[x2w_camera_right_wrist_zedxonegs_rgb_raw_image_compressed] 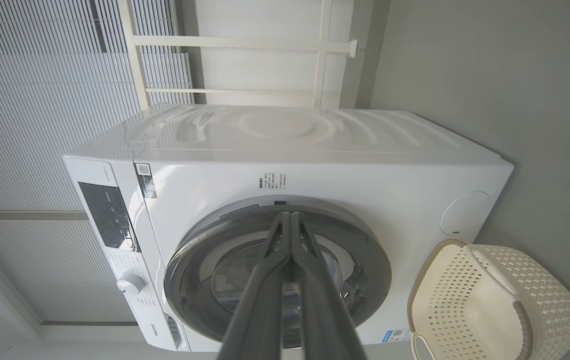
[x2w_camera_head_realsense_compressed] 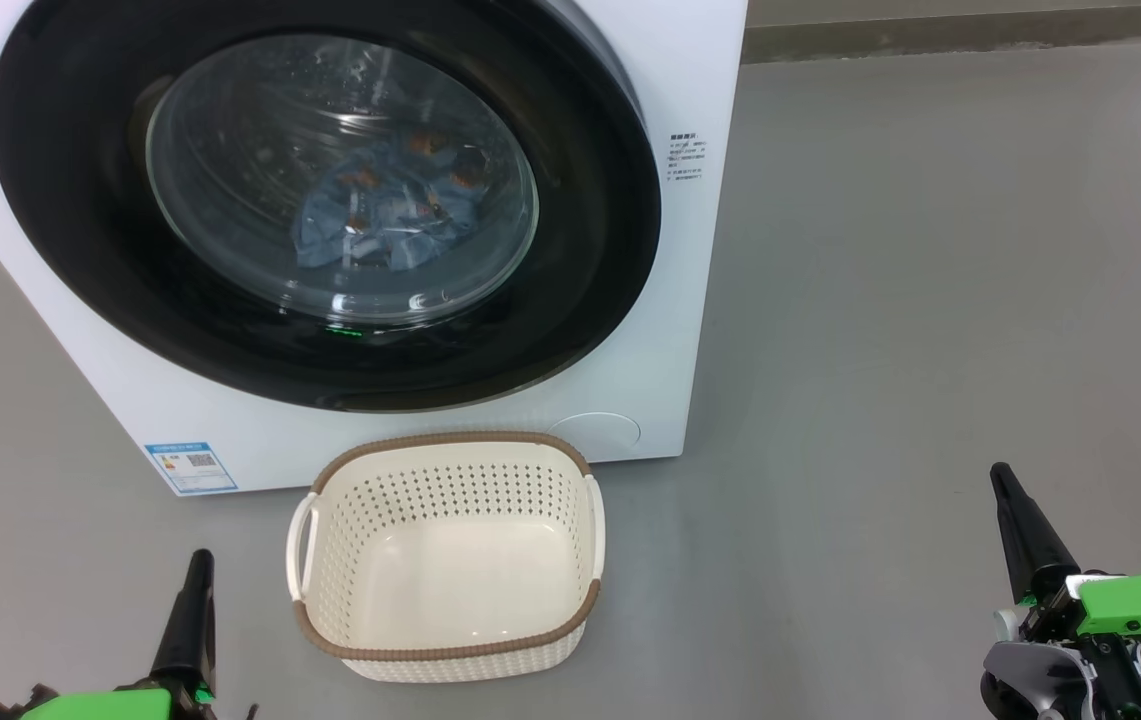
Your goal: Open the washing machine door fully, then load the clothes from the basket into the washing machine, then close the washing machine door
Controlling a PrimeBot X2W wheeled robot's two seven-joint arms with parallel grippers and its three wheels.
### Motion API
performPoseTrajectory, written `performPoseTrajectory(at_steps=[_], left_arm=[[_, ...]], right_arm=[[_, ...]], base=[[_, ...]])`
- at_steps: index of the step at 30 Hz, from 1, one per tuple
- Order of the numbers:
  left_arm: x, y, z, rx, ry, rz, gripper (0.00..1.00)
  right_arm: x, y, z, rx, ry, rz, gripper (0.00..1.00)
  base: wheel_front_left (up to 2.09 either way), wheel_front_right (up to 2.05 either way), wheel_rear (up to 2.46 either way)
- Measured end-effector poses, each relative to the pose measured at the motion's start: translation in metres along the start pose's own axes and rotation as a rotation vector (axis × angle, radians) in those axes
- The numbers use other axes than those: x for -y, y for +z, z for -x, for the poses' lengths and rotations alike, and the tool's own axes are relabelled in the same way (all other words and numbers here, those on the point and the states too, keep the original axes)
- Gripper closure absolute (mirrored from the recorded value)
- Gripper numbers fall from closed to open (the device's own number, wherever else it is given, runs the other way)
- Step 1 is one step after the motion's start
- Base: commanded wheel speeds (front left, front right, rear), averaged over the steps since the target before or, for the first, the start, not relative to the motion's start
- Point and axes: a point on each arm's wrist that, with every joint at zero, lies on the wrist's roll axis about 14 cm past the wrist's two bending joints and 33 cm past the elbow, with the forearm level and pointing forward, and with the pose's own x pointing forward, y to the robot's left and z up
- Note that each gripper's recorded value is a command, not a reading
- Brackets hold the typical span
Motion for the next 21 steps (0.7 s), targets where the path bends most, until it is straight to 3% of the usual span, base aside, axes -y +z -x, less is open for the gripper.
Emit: performPoseTrajectory(at_steps=[21], left_arm=[[0.0000,-0.0001,0.0000,0.000,0.000,0.000,1.00]], right_arm=[[0.0000,0.0000,0.0000,0.000,0.000,0.000,1.00]], base=[[0.00,0.00,0.00]])
